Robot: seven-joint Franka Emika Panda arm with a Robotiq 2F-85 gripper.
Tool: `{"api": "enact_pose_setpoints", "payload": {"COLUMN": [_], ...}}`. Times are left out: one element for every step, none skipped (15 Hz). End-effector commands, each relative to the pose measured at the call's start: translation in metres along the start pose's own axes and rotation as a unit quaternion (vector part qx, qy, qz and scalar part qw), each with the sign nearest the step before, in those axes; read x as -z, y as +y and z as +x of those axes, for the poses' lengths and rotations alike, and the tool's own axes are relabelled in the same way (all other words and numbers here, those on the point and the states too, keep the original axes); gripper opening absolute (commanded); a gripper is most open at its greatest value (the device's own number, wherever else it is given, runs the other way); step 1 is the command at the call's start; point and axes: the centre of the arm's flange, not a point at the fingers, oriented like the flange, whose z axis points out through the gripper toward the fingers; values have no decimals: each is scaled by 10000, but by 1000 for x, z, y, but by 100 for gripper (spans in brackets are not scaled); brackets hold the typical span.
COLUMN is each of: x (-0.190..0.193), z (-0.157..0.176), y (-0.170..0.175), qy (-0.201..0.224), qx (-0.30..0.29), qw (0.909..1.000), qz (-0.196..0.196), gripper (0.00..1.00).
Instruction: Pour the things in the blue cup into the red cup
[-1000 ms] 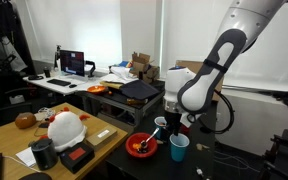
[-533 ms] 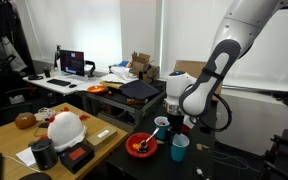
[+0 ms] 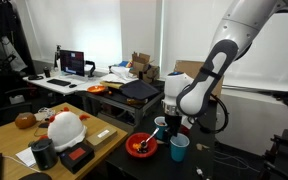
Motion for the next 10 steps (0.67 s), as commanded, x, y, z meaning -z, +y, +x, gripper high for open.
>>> {"api": "enact_pose_setpoints", "payload": {"x": [-12,-15,-17,-20,-21,-23,-24,-25,-25,-25], "z": [-2,-3,-4,-5,-6,-5,-5,-5,-4,-4], "y": [3,4,4,4,4,4,4,4,4,4], "qy": [-154,-182,-207,-223,-232,-240,-241,-237,-237,-235], "qx": [58,43,26,26,30,23,13,12,2,-5], "qw": [9997,9996,9995,9995,9994,9993,9993,9993,9993,9993], "qz": [185,206,222,239,256,271,275,285,294,296], "gripper": [100,100,100,100,100,100,81,74,68,58]}}
